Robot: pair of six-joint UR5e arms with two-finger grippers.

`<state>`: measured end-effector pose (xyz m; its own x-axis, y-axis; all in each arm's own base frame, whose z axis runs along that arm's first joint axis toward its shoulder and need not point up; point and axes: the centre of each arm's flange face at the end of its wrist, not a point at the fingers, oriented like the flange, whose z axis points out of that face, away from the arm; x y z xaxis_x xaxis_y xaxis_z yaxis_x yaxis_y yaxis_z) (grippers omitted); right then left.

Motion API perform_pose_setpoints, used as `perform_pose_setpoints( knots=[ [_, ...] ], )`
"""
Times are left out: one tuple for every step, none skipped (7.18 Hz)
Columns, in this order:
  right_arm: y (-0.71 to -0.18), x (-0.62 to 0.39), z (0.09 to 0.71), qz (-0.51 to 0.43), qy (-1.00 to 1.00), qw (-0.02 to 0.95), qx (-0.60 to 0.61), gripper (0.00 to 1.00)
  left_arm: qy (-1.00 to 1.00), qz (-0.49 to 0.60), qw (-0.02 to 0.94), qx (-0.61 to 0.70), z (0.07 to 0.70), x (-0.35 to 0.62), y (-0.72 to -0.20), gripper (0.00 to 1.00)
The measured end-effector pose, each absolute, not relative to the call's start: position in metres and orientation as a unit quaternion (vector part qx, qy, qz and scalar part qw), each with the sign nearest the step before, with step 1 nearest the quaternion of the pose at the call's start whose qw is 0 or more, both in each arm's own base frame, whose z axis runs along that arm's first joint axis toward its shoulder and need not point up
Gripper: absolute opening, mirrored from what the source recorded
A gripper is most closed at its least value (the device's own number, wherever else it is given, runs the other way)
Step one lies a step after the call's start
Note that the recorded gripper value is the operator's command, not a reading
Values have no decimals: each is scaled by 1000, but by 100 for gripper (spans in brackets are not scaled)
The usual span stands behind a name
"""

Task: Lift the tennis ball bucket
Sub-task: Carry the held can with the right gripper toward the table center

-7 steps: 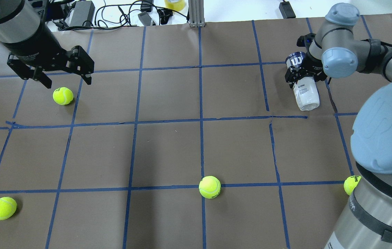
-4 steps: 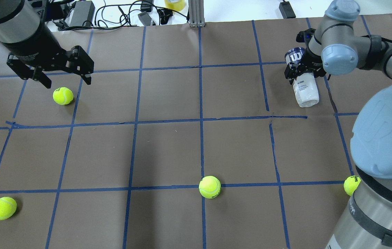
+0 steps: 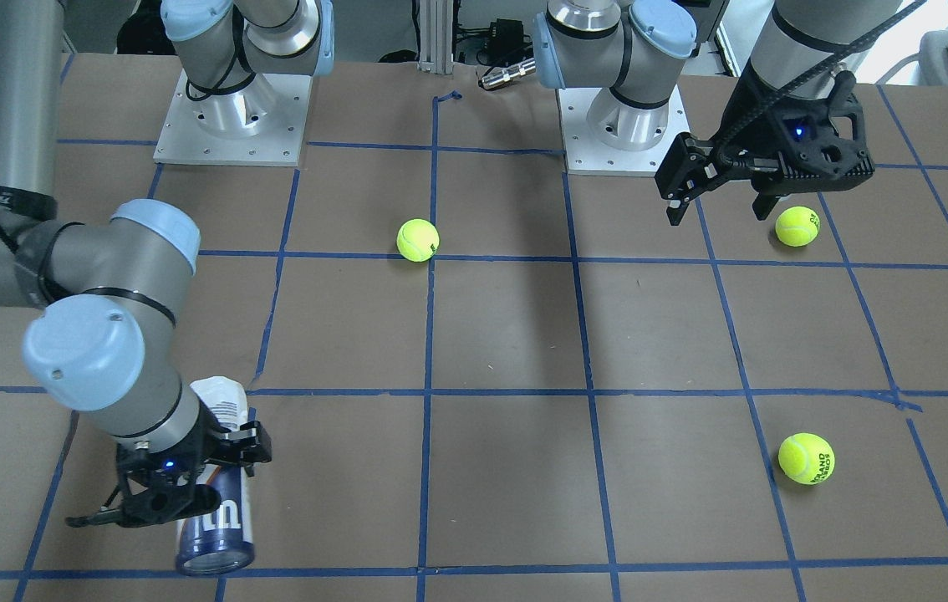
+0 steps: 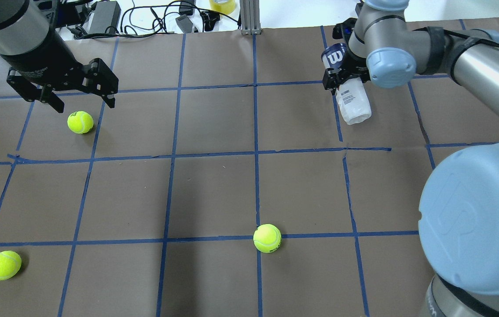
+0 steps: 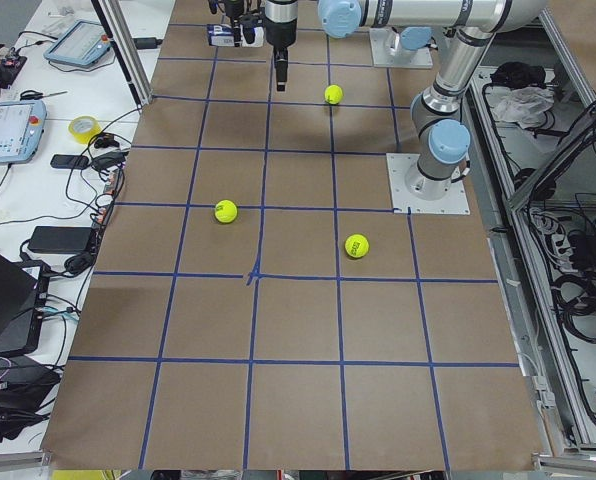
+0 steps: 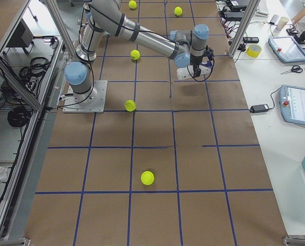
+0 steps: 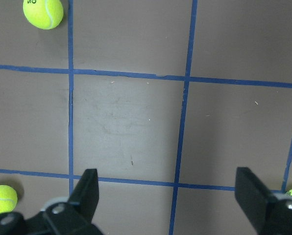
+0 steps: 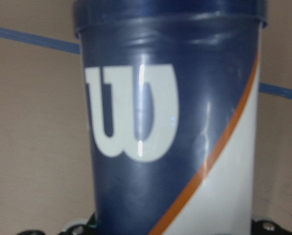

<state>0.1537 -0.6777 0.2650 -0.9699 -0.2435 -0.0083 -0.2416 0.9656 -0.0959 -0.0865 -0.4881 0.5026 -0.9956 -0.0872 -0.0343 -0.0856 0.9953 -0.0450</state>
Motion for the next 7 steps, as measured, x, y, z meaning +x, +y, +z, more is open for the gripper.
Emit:
perform_pose_setpoints(
  knots=[
    [-669, 201, 272, -52, 986, 12, -160, 72, 999, -22, 18, -44, 503, -81, -489, 100],
    [-656, 244, 275, -55, 978, 13, -201, 73, 999, -24, 19, -35, 504, -71, -490, 100],
    [-642, 283, 277, -58, 967, 14, -248, 73, 999, -24, 19, -17, 505, -60, -491, 100],
    [-626, 319, 278, -60, 949, 13, -309, 73, 1000, -24, 18, -7, 506, -55, -491, 100],
    [-614, 345, 277, -66, 918, 9, -390, 73, 1000, -24, 16, -2, 506, -53, -491, 100],
    [-611, 358, 275, -76, 880, 4, -469, 73, 1000, -22, 15, -1, 505, -53, -491, 100],
    [-610, 368, 270, -86, 843, 0, -531, 79, 1000, -21, 15, 0, 505, -53, -490, 100]
  ],
)
